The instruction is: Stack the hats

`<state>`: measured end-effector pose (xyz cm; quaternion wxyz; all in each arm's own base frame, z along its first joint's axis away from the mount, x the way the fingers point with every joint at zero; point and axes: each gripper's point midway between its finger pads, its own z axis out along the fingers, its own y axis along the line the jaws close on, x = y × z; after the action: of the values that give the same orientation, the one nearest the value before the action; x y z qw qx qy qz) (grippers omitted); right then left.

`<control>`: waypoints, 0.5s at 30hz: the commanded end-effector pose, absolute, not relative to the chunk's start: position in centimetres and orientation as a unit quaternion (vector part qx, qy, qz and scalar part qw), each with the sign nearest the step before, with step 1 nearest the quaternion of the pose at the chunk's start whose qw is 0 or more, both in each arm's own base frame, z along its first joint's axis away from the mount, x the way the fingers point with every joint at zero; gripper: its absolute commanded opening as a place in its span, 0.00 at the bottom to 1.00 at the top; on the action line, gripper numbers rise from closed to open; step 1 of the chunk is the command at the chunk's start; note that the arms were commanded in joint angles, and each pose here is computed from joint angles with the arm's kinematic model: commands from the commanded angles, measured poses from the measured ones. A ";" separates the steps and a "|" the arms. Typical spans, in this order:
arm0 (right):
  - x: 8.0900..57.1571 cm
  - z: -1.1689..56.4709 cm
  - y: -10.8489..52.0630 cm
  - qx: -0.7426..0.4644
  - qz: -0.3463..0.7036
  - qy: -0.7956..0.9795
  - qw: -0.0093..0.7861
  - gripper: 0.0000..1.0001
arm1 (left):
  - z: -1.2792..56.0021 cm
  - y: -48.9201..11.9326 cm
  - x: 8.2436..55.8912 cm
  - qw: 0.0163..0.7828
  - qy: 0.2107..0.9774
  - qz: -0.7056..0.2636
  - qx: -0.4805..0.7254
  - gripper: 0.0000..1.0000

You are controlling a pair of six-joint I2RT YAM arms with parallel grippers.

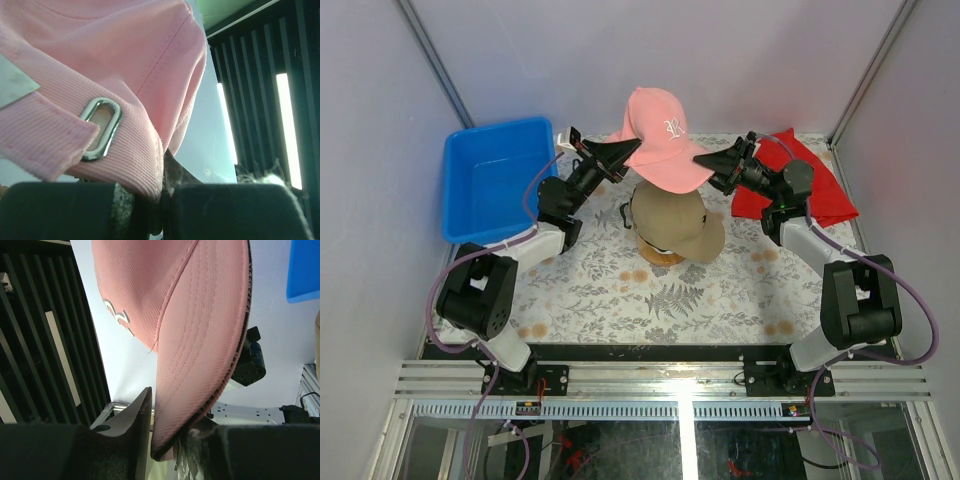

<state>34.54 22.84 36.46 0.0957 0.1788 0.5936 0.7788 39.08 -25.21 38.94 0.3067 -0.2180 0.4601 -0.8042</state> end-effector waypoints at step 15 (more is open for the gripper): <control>32.7 38.5 21.9 0.148 0.787 0.587 0.120 0.24 | 41.3 -22.7 37.5 0.368 0.442 -0.798 -0.183 0.00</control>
<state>34.14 22.45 36.23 0.0941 0.1807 0.5962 0.7766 38.79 -23.17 39.64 0.3439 -0.2124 0.4567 -0.7925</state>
